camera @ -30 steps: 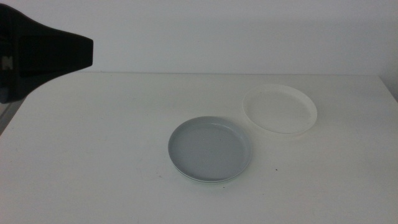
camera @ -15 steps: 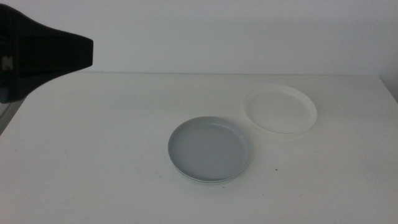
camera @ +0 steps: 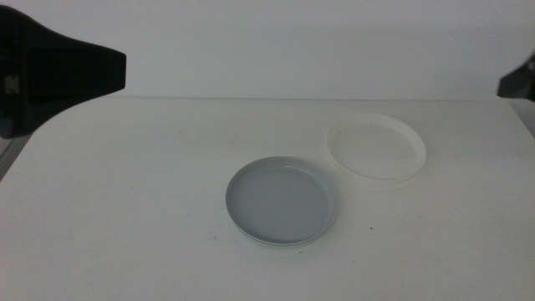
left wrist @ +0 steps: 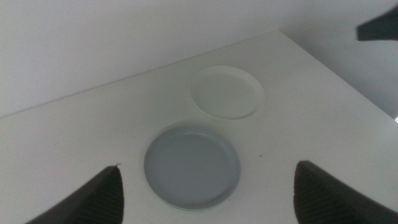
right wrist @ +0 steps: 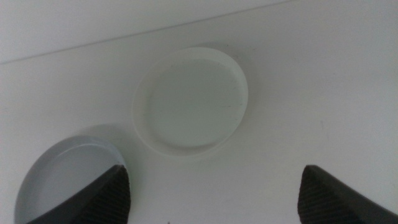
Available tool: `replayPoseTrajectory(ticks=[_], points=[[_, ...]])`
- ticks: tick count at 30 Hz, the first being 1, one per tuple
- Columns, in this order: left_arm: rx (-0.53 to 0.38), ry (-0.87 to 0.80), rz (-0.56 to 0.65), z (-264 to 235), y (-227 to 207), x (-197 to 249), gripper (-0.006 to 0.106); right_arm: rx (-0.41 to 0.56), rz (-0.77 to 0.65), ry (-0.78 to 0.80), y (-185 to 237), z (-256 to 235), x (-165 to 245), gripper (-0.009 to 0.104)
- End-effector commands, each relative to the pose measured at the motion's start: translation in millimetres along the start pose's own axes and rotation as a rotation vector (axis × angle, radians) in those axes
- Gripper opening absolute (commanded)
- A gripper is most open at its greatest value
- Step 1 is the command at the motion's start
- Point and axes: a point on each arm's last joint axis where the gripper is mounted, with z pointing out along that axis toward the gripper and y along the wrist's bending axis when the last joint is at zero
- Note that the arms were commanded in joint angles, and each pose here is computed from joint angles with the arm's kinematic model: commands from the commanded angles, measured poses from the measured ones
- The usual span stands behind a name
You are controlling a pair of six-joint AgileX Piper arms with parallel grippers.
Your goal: Stack the three bowls on top of each other.
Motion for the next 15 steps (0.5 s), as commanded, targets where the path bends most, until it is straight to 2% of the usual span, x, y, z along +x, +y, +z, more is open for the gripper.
replayPoseTrajectory(ticks=[1,15], points=[[0.003,-0.014,0.000,-0.4,-0.6,-1.0,0.094,0.017,-0.011,0.035,-2.1,18.5,-15.1,0.093],[0.003,-0.014,0.000,-0.4,-0.6,-1.0,0.094,0.045,0.014,0.276,-18.0,181.7,-63.3,0.093]])
